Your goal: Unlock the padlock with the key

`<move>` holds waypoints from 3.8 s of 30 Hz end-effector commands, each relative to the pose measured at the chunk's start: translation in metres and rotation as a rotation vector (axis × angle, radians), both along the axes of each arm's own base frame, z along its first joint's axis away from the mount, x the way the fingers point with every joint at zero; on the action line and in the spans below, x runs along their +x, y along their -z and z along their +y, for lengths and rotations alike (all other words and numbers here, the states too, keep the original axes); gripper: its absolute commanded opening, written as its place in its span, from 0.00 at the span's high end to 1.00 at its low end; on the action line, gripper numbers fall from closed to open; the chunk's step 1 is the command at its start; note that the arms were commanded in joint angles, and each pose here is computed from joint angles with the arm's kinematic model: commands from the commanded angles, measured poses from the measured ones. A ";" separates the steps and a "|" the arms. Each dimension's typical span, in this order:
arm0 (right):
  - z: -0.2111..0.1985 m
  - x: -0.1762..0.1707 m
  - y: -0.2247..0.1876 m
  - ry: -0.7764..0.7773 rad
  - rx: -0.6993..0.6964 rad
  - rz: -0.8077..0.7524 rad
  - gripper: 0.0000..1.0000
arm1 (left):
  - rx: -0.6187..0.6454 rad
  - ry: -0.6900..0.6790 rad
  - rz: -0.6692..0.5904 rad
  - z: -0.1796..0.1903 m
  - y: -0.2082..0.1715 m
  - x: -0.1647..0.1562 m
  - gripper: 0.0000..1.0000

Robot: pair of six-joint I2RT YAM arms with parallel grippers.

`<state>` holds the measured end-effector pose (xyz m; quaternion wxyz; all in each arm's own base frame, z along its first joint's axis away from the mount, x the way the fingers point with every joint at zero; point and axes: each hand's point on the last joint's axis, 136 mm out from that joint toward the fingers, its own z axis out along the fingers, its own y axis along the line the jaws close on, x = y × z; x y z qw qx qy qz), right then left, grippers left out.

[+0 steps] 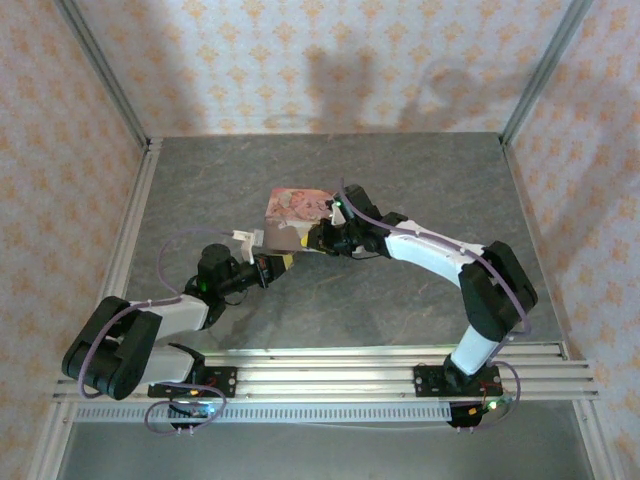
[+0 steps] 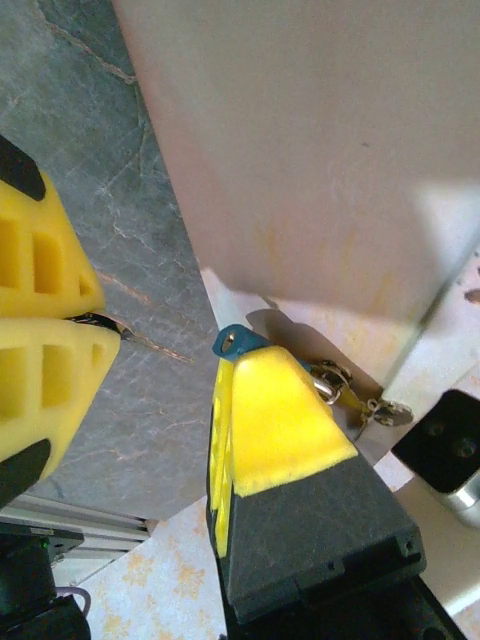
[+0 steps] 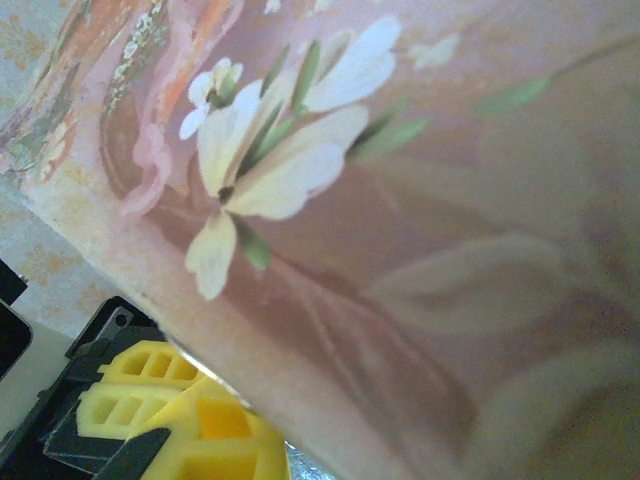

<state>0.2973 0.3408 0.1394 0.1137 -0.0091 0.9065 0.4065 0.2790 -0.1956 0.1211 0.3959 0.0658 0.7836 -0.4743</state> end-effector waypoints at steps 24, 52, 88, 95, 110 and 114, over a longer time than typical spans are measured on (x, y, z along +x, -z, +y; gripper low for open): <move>0.018 0.003 -0.038 -0.032 0.139 -0.036 1.00 | 0.057 0.059 -0.133 -0.006 -0.012 0.010 1.00; 0.010 0.007 -0.017 0.039 0.134 -0.036 1.00 | -0.212 0.013 0.111 -0.007 -0.013 0.022 1.00; -0.049 0.010 0.077 0.113 -0.301 -0.179 0.91 | 0.094 -0.055 0.193 0.026 0.017 -0.017 1.00; -0.064 0.011 0.061 0.169 -0.434 -0.270 0.49 | 0.118 -0.064 0.189 0.030 0.015 -0.022 1.00; -0.056 0.017 0.063 0.293 -0.771 -0.399 0.45 | 0.205 -0.149 0.220 0.049 0.018 -0.032 1.00; -0.054 0.024 0.068 0.323 -0.784 -0.404 0.46 | 0.210 -0.147 0.218 0.050 0.016 -0.035 1.00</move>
